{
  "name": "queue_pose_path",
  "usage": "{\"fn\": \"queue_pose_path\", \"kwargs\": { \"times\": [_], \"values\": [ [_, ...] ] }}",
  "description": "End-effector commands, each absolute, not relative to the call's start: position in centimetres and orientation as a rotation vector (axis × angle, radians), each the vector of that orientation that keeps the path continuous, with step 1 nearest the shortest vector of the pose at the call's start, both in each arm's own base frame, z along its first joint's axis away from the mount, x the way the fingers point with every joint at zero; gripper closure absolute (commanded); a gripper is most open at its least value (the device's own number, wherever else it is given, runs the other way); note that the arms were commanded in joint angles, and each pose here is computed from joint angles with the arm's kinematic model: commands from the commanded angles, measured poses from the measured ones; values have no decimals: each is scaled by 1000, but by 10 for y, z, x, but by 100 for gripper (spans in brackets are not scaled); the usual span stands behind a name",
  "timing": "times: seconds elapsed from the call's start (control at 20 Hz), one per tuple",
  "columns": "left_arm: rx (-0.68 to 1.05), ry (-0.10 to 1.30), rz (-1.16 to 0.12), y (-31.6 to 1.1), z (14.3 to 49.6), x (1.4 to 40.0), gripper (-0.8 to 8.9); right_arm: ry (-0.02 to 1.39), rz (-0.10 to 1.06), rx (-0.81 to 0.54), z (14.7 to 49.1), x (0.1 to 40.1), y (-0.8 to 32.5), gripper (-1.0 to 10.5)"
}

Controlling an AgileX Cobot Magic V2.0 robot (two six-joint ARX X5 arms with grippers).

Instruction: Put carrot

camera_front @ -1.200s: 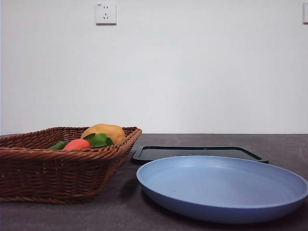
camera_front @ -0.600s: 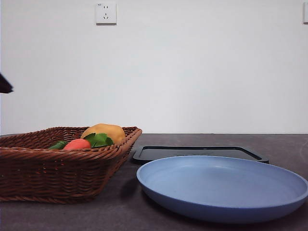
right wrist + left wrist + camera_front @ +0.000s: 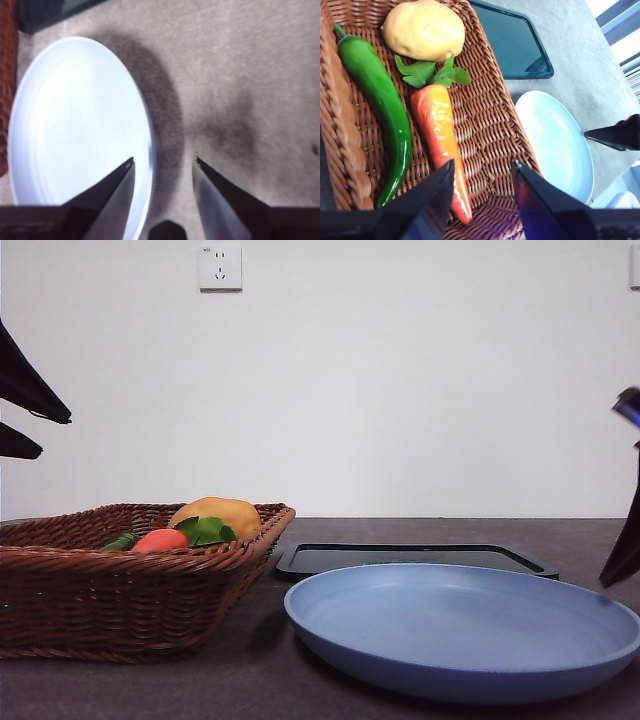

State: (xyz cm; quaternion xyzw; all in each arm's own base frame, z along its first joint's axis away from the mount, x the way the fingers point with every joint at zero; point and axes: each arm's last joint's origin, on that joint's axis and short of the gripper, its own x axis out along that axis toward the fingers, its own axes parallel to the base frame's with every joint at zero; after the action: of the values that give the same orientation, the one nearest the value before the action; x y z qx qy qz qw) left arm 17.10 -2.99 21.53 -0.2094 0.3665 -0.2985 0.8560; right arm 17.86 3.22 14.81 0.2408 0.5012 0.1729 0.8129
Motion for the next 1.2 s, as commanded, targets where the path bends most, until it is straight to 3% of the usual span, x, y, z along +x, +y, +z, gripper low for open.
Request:
{"fn": "queue_pose_path", "kwargs": {
  "times": [0.05, 0.4, 0.5, 0.65, 0.85, 1.2],
  "values": [
    [-425, 751, -644, -31, 219, 173, 603, 1079, 381, 515, 144, 187, 37, 745],
    [-425, 751, -645, -31, 219, 173, 600, 1137, 369, 539, 132, 191, 41, 945],
    [-425, 749, -646, -31, 219, 173, 546, 1134, 364, 552, 133, 191, 41, 943],
    [-412, 727, -664, -35, 222, 174, 538, 1112, 364, 562, 141, 188, 40, 943],
    [-304, 713, -567, -51, 232, 178, 538, 1079, 366, 555, 155, 177, 39, 943],
    [-115, 882, -506, -98, 227, 214, 538, 981, 367, 533, 171, 170, 37, 943]
  ]
}}
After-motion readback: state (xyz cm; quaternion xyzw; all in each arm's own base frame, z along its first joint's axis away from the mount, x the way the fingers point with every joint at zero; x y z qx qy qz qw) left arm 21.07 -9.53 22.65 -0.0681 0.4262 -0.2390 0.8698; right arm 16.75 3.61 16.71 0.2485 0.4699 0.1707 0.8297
